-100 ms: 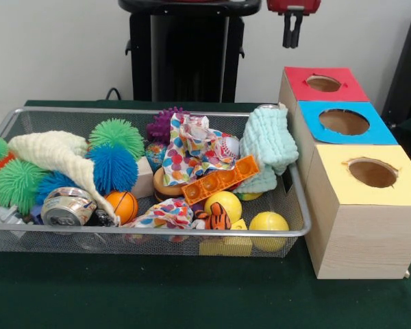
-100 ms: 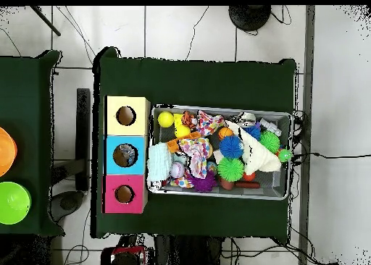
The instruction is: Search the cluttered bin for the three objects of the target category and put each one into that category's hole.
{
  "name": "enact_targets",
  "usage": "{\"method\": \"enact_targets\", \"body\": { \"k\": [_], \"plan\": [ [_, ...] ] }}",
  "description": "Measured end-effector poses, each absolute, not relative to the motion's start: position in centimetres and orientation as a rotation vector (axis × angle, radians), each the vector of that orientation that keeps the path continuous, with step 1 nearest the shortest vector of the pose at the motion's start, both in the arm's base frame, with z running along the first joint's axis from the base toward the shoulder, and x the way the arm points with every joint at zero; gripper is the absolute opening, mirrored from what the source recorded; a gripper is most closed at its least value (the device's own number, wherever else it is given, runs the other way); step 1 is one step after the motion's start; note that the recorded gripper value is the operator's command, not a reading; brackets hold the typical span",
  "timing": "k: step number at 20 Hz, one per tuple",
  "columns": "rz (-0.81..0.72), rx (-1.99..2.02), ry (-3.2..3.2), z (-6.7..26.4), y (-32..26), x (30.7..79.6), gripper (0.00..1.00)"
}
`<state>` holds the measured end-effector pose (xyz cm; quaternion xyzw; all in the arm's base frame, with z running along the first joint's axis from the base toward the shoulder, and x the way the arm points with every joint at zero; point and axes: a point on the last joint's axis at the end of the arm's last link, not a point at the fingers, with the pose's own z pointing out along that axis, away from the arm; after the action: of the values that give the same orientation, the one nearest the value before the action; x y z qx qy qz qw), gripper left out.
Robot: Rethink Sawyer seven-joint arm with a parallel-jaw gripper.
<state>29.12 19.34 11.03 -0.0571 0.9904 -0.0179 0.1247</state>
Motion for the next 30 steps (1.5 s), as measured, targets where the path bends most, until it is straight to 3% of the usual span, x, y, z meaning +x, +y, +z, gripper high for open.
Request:
{"method": "enact_targets", "body": {
  "k": [20, 30],
  "plan": [
    [0.021, 0.16, 2.864, 20.6, 11.2, 37.6, 0.0],
    [-0.019, -0.013, 2.792, 18.2, 7.9, 37.4, 0.0]
  ]
}}
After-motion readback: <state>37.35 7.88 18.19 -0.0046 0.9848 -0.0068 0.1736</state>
